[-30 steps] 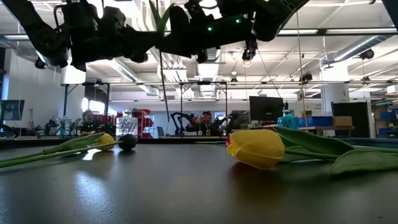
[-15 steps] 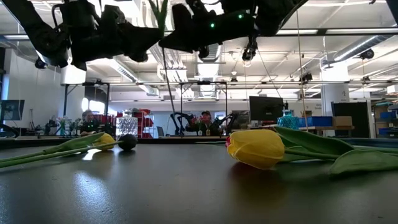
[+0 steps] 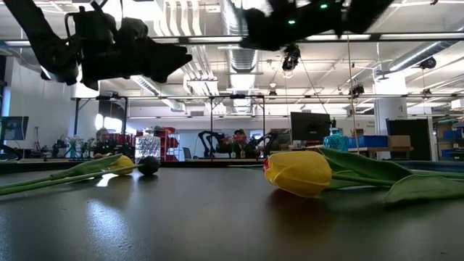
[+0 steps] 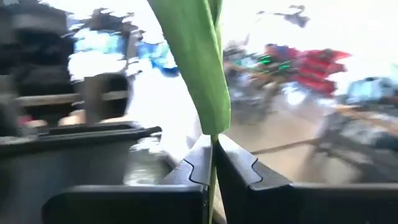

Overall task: Sort flowers into vase by color
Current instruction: Put the top red tulip into the blue vase

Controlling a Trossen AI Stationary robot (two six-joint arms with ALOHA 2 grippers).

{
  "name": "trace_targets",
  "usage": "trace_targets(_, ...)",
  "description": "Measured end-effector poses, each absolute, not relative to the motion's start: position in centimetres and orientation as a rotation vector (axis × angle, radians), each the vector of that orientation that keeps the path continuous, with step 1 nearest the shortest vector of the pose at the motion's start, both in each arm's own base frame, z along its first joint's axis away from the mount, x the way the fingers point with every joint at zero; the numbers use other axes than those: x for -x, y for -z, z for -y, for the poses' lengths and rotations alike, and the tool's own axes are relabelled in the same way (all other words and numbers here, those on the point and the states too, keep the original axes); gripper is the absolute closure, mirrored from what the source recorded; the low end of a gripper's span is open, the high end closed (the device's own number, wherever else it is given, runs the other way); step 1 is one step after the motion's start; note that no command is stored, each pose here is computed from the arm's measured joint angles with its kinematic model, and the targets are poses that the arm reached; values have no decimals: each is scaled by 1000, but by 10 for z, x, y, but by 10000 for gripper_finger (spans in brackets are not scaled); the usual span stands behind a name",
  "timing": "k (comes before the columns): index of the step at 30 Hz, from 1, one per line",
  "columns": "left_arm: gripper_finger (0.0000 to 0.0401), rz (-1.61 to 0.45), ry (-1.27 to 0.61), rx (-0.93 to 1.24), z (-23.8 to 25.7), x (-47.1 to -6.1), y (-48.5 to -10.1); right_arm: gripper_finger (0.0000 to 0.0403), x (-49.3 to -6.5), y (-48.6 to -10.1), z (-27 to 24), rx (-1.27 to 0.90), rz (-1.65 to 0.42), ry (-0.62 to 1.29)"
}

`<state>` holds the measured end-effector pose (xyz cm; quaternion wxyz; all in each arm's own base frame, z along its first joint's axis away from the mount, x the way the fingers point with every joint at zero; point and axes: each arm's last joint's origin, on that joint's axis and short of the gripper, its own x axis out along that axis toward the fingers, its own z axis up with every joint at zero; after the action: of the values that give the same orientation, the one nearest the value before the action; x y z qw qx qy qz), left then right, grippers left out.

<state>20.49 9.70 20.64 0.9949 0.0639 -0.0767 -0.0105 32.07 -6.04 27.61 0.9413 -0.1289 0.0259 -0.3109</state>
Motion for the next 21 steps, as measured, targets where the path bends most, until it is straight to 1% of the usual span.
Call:
trace_targets(5,205,159,22,-132,-97,-204,-206,394,-261,-281,59,296,30,804)
trace_targets(8,205,161,23,-127,-97,-204,-206,394,-233,-275,65,315,87,869)
trace_targets(11,205,162,24,-111,-97,-204,-207,394,-210,-273,77,337,123,974)
trace_targets(16,205,163,25,-106,-97,-204,-207,394,-189,-267,103,352,80,1111)
trace_targets(21,205,163,25,-106,-97,-204,-207,394,-183,-259,121,354,32,1168)
